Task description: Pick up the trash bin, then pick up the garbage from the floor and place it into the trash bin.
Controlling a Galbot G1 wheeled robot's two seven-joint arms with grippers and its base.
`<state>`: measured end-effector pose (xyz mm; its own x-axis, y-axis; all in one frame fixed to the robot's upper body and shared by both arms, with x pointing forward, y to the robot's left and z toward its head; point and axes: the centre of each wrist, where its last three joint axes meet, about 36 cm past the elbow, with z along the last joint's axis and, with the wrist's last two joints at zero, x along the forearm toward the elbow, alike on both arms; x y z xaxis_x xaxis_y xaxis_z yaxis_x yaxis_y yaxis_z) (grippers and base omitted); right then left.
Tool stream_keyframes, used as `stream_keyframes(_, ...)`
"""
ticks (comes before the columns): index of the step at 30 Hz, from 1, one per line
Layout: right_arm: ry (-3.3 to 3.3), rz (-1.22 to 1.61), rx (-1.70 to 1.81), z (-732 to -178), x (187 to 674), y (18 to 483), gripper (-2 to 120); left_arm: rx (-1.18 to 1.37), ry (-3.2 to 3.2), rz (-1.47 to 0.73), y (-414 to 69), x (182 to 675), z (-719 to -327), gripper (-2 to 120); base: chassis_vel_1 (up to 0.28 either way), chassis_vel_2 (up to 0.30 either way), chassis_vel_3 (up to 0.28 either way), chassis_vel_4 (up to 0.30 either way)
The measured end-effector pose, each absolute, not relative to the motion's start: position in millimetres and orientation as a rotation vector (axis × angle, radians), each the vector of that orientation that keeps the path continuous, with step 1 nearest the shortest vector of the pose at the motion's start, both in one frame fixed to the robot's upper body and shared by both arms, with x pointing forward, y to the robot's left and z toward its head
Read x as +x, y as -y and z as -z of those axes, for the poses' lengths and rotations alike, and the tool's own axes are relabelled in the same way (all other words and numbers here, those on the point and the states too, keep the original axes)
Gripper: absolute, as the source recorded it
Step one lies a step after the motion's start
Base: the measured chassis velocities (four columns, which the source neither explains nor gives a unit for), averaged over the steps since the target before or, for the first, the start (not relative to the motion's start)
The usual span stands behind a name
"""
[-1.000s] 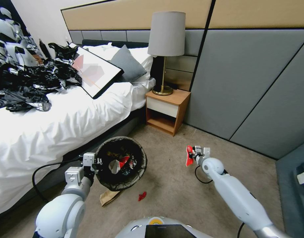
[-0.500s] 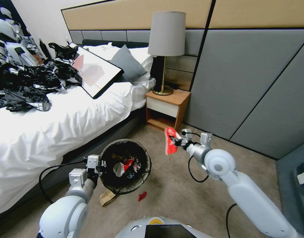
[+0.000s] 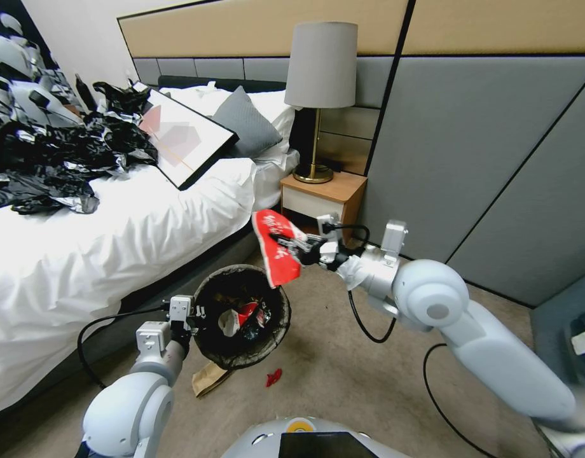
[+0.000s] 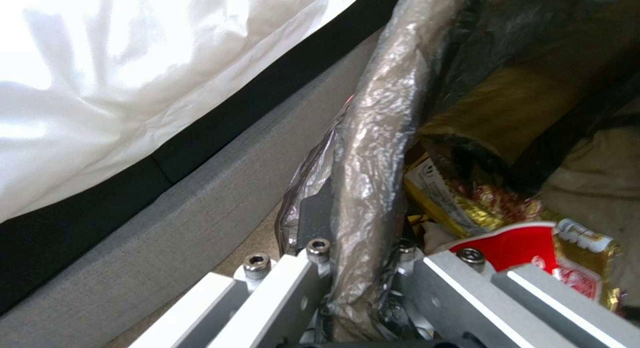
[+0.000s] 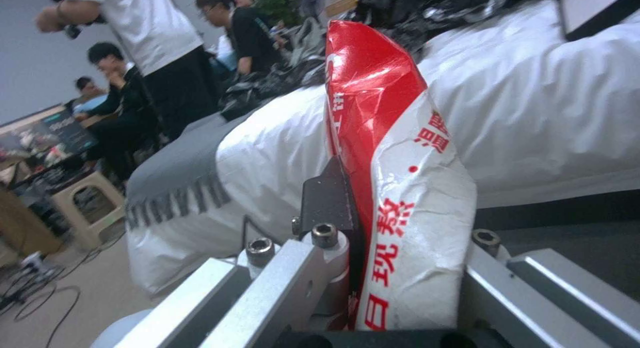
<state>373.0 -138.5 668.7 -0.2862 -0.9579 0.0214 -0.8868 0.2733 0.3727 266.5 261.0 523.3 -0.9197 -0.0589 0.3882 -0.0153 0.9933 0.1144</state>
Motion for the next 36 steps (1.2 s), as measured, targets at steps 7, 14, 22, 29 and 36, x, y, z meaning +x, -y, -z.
stream_keyframes(7, 2.232, 0.347, 1.681, -653.1, 377.5, 109.2, 0, 0.07, 2.733, 0.156, -263.6, 267.4, -522.2, 0, 0.0, 0.0, 0.0, 0.0)
stream_keyframes(14, 2.197, 0.284, 1.589, -616.4, 386.3, 85.2, 0, 0.079, 2.731, 0.163, -265.6, 266.9, -522.6, 0, 0.0, 0.0, 0.0, 0.0)
stream_keyframes(22, 2.173, 0.275, 1.534, -594.4, 382.3, 79.5, 0, 0.085, 2.734, 0.169, -267.4, 267.0, -523.6, 0, 0.0, 0.0, 0.0, 0.0)
stream_keyframes(29, 2.166, 0.26, 1.502, -582.6, 385.3, 76.4, 1, 0.089, 2.733, 0.164, -268.5, 268.8, -522.1, 0, 0.0, 0.0, 0.0, 0.0)
stream_keyframes(36, 2.163, 0.266, 1.5, -583.3, 387.8, 74.9, 26, 0.094, 2.728, 0.162, -269.8, 270.0, -520.4, 0, 0.0, 0.0, 0.0, 0.0)
